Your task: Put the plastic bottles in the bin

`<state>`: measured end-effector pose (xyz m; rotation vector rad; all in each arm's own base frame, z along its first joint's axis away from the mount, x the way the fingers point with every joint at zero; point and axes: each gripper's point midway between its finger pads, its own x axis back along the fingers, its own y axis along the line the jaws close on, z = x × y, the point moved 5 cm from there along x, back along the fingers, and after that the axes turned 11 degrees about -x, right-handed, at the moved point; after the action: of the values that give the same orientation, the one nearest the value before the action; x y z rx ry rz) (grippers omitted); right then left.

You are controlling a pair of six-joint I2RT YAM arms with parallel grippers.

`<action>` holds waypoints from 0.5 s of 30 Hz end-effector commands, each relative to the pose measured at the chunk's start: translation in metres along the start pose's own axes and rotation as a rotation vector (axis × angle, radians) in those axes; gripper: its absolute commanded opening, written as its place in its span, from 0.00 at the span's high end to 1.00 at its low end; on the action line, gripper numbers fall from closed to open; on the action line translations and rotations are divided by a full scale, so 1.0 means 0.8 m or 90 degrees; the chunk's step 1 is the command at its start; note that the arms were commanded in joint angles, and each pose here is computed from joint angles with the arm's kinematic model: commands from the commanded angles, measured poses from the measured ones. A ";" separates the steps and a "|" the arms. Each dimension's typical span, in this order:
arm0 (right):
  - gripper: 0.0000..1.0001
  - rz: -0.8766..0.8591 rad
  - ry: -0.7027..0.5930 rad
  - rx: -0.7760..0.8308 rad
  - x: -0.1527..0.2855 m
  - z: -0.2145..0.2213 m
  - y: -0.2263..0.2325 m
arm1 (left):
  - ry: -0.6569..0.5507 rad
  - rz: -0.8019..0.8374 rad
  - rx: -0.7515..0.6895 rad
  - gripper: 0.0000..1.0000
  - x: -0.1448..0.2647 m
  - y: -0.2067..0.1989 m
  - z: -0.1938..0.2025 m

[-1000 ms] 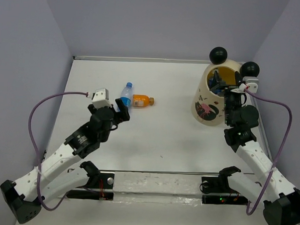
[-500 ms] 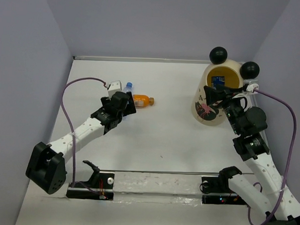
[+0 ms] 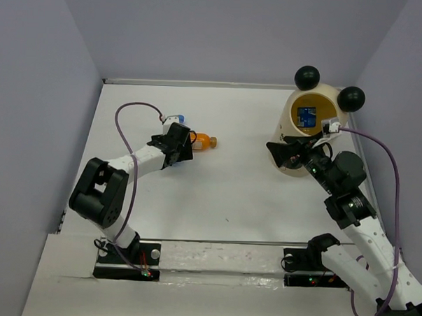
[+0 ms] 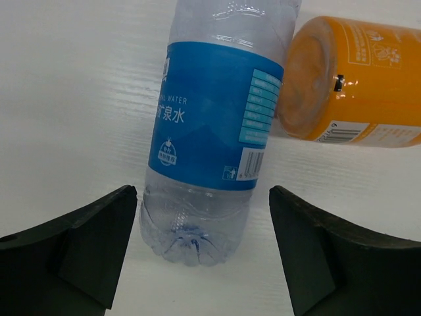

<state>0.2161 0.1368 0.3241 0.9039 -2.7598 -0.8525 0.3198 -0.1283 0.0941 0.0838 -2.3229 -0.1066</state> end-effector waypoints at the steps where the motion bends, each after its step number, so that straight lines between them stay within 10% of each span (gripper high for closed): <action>1: 0.17 -0.047 0.019 -0.011 0.002 0.008 0.015 | -0.016 -0.013 0.000 0.16 -0.008 0.001 -0.021; 15: 0.16 -0.115 0.083 -0.039 -0.004 0.027 0.050 | -0.046 -0.048 0.075 0.49 0.055 0.041 0.002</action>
<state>0.2015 0.1606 0.3129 1.0499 -2.6139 -0.8533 0.3033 -0.1093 0.0870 0.1824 -2.2860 -0.1121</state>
